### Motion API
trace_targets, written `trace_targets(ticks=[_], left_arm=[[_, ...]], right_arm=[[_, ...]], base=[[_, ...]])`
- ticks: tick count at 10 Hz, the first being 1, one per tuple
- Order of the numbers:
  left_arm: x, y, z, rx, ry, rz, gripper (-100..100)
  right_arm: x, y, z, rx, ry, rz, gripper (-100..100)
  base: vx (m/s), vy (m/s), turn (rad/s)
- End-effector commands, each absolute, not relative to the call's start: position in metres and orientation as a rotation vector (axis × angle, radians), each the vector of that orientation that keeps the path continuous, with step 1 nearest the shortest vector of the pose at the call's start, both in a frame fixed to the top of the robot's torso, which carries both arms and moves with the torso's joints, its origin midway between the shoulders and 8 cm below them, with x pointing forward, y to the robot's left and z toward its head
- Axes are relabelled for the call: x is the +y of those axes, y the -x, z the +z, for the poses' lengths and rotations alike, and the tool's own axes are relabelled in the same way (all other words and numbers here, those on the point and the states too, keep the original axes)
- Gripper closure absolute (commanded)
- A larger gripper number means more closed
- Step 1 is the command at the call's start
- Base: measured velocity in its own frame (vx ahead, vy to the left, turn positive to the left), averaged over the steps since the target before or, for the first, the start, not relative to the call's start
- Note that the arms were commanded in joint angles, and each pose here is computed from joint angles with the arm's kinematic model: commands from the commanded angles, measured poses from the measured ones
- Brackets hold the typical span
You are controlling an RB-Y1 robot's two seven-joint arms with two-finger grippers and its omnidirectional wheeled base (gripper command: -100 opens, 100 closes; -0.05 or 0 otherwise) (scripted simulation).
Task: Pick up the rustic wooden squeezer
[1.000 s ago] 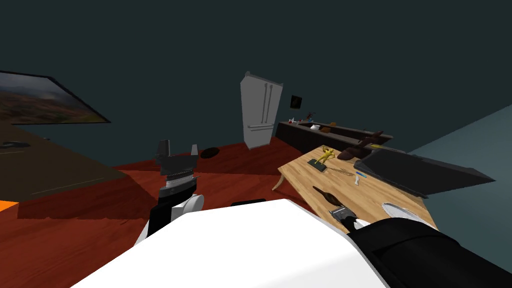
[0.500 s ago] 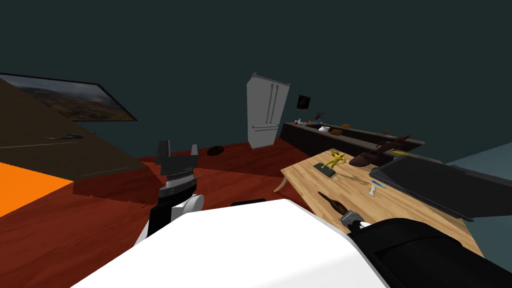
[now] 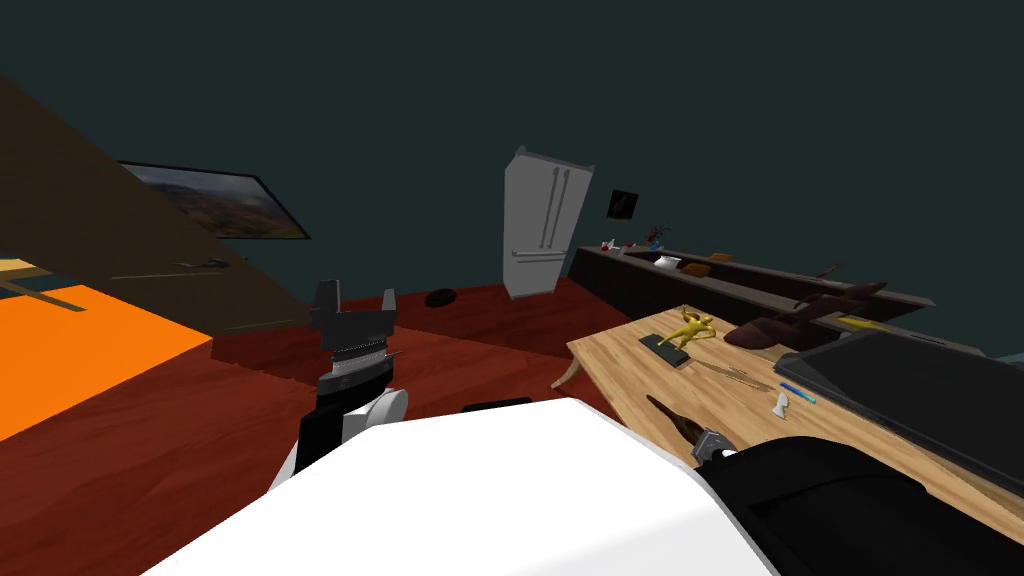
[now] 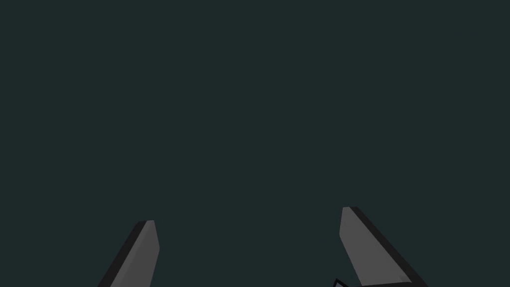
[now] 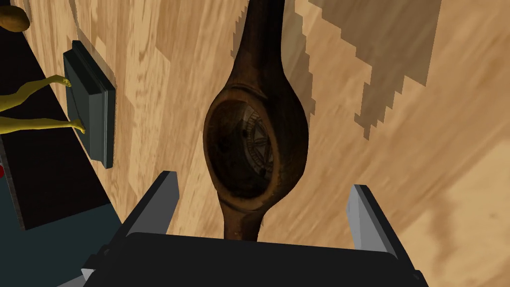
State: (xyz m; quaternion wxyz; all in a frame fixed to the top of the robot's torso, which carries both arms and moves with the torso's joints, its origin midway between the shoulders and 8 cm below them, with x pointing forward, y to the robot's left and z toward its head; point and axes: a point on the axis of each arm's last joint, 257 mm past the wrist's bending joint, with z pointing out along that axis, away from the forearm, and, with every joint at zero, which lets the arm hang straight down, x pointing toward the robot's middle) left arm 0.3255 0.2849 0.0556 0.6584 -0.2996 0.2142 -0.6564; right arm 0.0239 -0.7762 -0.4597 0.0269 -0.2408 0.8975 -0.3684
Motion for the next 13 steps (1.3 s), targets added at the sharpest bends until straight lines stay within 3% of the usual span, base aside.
trace_targets(ticks=[1, 2, 3, 6, 7, 11, 12, 13], left_arm=[[0.285, -0.326, 0.056, 0.485, 0.678, -1.486, 0], [0.285, -0.326, 0.056, 0.485, 0.678, -1.486, 0], [0.285, -0.326, 0.056, 0.485, 0.678, -1.486, 0], [0.285, -0.326, 0.056, 0.485, 0.678, -1.486, 0], [0.285, -0.326, 0.056, 0.485, 0.678, -1.486, 0], [0.285, -0.326, 0.056, 0.485, 0.678, -1.486, 0], [0.285, -0.326, 0.056, 0.485, 0.678, -1.486, 0], [0.285, -0.326, 0.056, 0.485, 0.678, -1.486, 0]], right_arm=[[-0.776, -0.024, -0.46, 2.772, 0.744, -1.138, -100], [-0.776, -0.023, -0.46, 2.774, 0.747, -1.14, 0], [-0.766, -0.024, -0.472, 2.78, 0.738, -1.145, -100], [-0.767, -0.025, -0.471, 2.78, 0.735, -1.147, -100], [-0.767, -0.024, -0.471, 2.78, 0.738, -1.147, 100], [-0.766, -0.025, -0.471, 2.78, 0.734, -1.145, 100], [-0.766, -0.025, -0.471, 2.78, 0.734, -1.145, 0], [-0.774, -0.023, -0.463, 2.775, 0.744, -1.141, 100]], base=[[-0.01, -0.011, 0.032], [0.0, 0.0, 0.0], [0.005, -0.095, 0.062], [0.0, -0.066, 0.017], [0.0, 0.0, 0.0], [0.0, -0.001, 0.001], [0.0, 0.0, 0.0], [0.006, 0.088, -0.045]])
